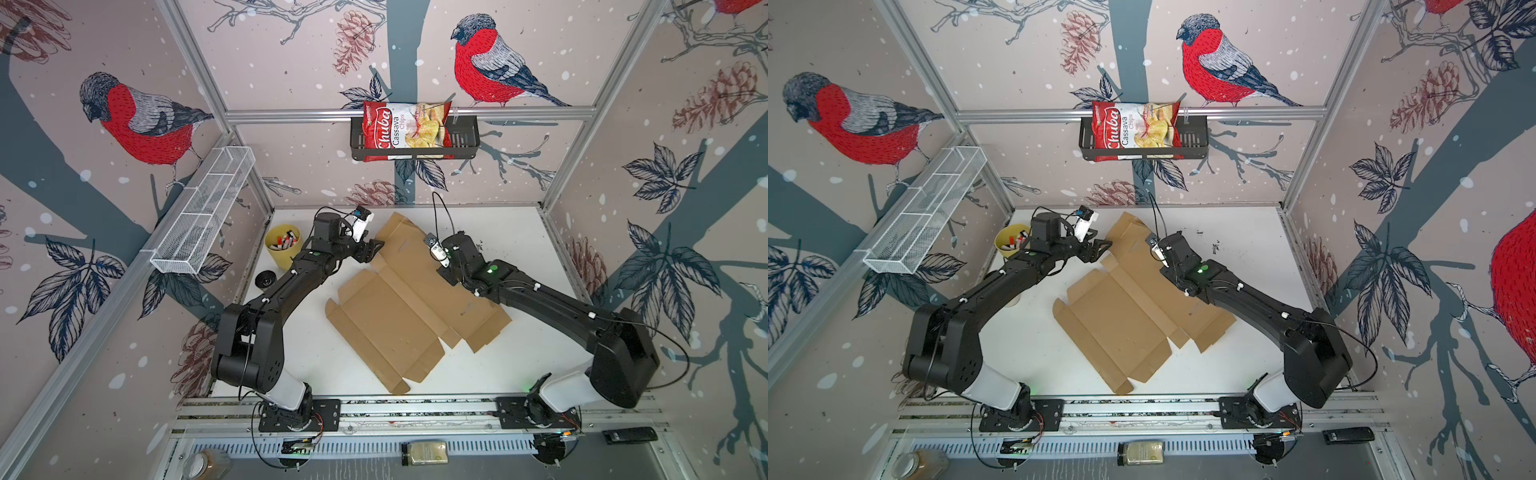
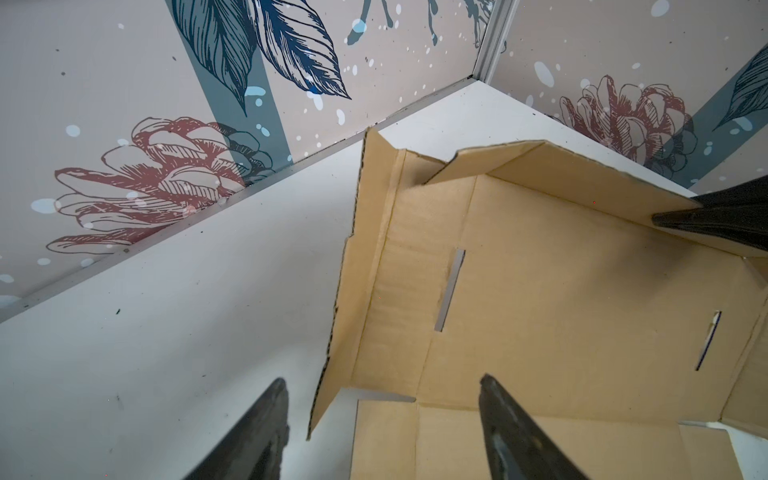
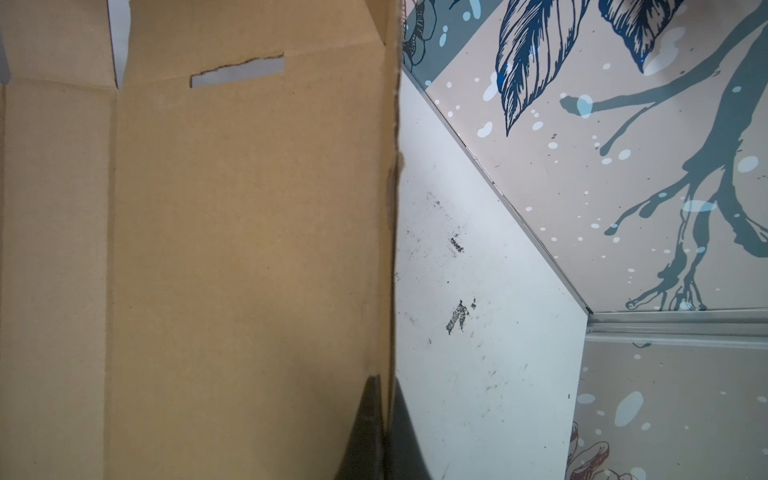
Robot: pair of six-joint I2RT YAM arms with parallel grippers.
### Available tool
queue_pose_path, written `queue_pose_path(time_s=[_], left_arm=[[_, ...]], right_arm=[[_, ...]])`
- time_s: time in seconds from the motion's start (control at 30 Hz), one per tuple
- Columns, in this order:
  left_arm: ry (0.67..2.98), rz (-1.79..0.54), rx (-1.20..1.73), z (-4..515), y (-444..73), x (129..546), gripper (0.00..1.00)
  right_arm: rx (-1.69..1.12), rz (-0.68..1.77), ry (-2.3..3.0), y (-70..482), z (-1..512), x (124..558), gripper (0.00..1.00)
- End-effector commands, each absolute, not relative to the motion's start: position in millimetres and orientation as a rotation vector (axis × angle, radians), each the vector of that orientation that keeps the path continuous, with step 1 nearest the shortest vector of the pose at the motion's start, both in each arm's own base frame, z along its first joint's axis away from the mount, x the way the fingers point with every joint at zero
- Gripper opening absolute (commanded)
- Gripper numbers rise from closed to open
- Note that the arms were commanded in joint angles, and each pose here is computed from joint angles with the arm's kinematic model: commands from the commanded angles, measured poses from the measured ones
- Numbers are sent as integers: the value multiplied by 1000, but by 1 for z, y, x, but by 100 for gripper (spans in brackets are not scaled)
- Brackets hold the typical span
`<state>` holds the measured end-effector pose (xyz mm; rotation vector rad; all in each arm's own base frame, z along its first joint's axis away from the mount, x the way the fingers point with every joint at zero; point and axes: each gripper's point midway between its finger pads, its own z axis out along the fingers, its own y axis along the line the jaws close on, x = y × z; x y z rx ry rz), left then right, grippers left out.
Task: Fold the paper box
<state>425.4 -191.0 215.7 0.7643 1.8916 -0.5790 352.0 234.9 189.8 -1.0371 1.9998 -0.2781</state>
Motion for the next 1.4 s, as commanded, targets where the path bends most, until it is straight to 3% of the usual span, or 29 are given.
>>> queue_pose_path(time_s=[0.0, 0.4, 0.73, 0.93, 1.37], left_arm=[[1845, -603, 850, 219, -195, 425, 71], [1902, -663, 713, 214, -188, 429, 68], [1810, -824, 449, 288, -214, 416, 63], [1782, -923, 347, 311, -246, 412, 69], [2008, -1078, 274, 265, -300, 453, 66]], right_arm=[[-1019, -237, 1963, 240, 199, 353, 1], [-1002, -262, 1941, 230, 196, 348, 1], [-975, -457, 1906, 225, 193, 353, 0], [-969, -525, 1880, 230, 188, 350, 0], [-967, -530, 1849, 240, 175, 338, 0]])
